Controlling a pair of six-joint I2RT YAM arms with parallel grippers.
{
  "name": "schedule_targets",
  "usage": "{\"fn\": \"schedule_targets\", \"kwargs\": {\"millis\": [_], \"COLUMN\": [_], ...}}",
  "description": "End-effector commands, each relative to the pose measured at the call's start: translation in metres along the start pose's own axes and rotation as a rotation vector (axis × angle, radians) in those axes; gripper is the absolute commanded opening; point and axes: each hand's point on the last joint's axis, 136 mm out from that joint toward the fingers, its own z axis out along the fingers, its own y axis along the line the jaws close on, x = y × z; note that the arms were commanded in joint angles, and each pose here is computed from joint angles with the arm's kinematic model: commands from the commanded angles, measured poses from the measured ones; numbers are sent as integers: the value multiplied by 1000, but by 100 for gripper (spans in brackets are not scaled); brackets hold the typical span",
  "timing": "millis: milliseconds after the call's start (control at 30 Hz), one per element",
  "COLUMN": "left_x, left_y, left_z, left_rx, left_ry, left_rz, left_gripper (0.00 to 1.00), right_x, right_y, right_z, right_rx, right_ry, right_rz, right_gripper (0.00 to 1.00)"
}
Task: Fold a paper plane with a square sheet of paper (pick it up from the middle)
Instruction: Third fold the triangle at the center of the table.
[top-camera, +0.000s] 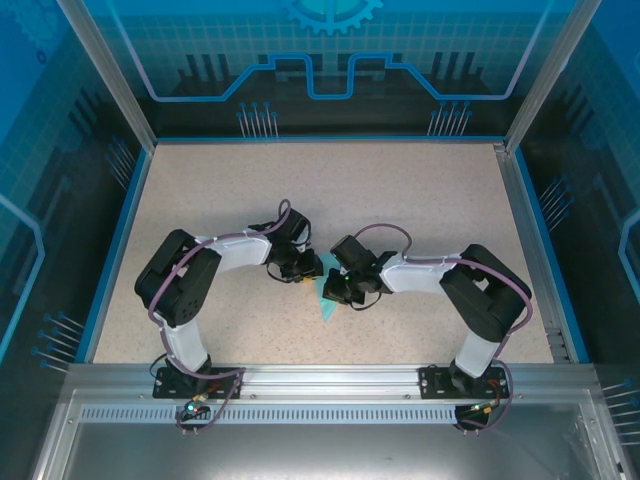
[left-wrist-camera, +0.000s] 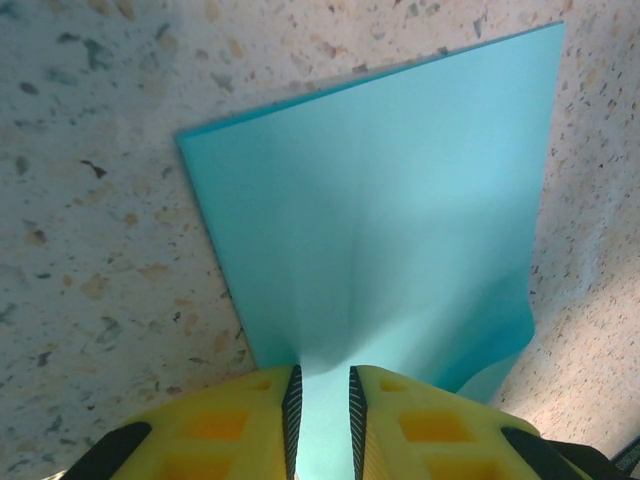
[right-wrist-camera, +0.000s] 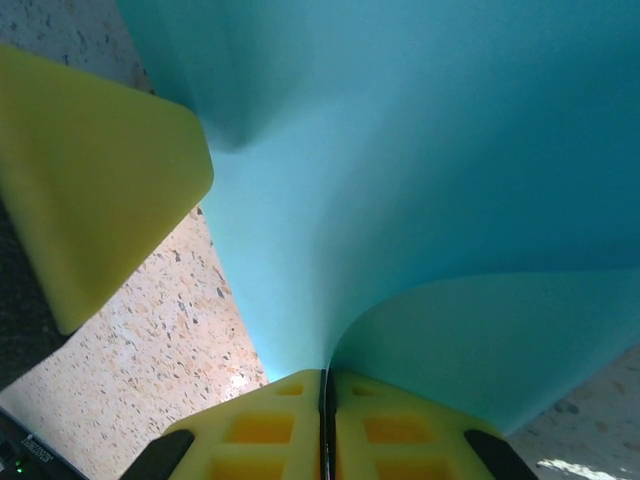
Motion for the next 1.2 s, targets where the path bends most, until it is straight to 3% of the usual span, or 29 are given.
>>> {"fn": "schedule_targets", "kwargs": {"millis": [0,167,333,533,733,900,1167], "left_x": [3,1,-12,-31,-29,-22,-4], "left_y": [0,-5,-15,5,18,10,-6], "left_z": [1,-5,-31,-60,-71,-70,-62], "left_rx": [-22,-13,13,32,38,84,128], "left_ry": [18,3,-78,-162,-175,-146,-89], "left_rz": [14,11,-3,-101,-128,-111,-67], "left_gripper": [23,23,27,28,30,29,26], "right_x": [6,7,10,10,9,10,11], "right_y": [-3,-8,-13,-13,-10,-13,-22], "right_z": [7,10,13,14,10,8,8], "right_rx": [32,47,65,63,47,51,59], "right_ry": [17,25,41,43,29,25,30], "right_rz": [-18,-10,-4,-10,-23,-24,-10], "right_gripper": [10,13,28,38,46,44,28]}}
